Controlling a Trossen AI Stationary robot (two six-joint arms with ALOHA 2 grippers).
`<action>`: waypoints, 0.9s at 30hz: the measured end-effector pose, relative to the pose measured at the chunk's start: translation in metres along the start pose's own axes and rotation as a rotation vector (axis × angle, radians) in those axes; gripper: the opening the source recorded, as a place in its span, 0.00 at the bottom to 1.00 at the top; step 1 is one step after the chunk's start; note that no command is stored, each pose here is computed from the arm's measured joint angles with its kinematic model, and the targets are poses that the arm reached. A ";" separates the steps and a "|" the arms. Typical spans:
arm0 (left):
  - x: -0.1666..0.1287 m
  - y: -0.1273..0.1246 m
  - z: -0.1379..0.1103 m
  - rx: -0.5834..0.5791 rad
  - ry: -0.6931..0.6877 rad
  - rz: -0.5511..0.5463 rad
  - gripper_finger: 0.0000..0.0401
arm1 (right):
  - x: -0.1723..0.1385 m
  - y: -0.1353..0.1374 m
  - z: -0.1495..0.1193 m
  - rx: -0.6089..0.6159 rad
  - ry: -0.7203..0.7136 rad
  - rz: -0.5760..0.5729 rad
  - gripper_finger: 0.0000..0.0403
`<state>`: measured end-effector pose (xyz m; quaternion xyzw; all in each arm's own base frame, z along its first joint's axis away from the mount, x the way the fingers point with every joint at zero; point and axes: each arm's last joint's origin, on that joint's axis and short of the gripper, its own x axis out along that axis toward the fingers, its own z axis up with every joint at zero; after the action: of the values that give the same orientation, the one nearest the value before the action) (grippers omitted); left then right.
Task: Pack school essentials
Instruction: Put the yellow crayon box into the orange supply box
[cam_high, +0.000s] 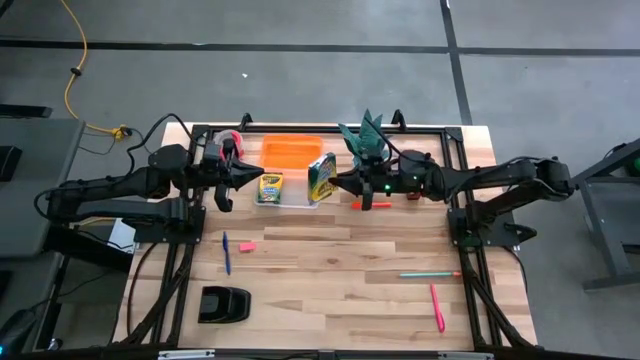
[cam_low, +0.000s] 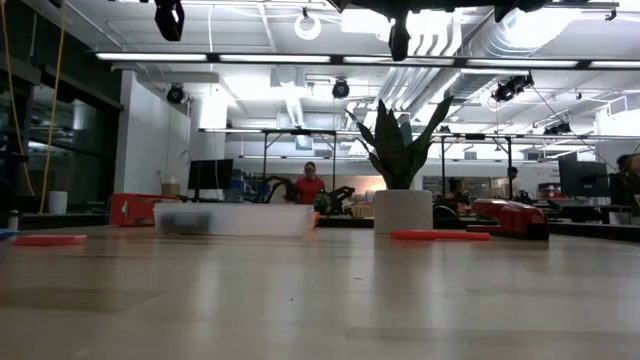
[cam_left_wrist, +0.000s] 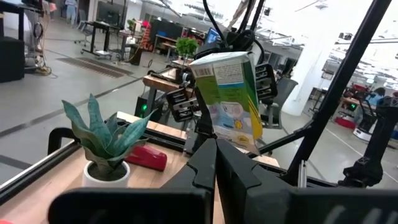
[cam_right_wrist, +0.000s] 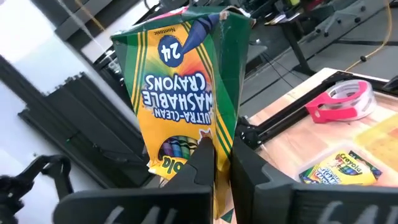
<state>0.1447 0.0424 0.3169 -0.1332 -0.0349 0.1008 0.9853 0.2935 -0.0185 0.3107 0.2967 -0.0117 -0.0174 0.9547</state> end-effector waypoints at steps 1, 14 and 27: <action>0.000 0.000 0.000 0.000 0.000 0.000 0.00 | 0.000 0.000 0.000 0.003 -0.009 -0.013 0.00; -0.004 -0.004 0.010 0.012 -0.088 -0.064 0.00 | 0.077 -0.054 -0.038 0.319 0.227 -0.451 0.00; -0.005 -0.004 0.010 0.011 -0.092 -0.059 0.00 | 0.110 -0.108 -0.095 0.678 0.154 -0.731 0.00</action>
<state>0.1400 0.0400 0.3278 -0.1218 -0.0834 0.0780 0.9860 0.4037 -0.0574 0.1725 0.5752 0.1584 -0.3240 0.7342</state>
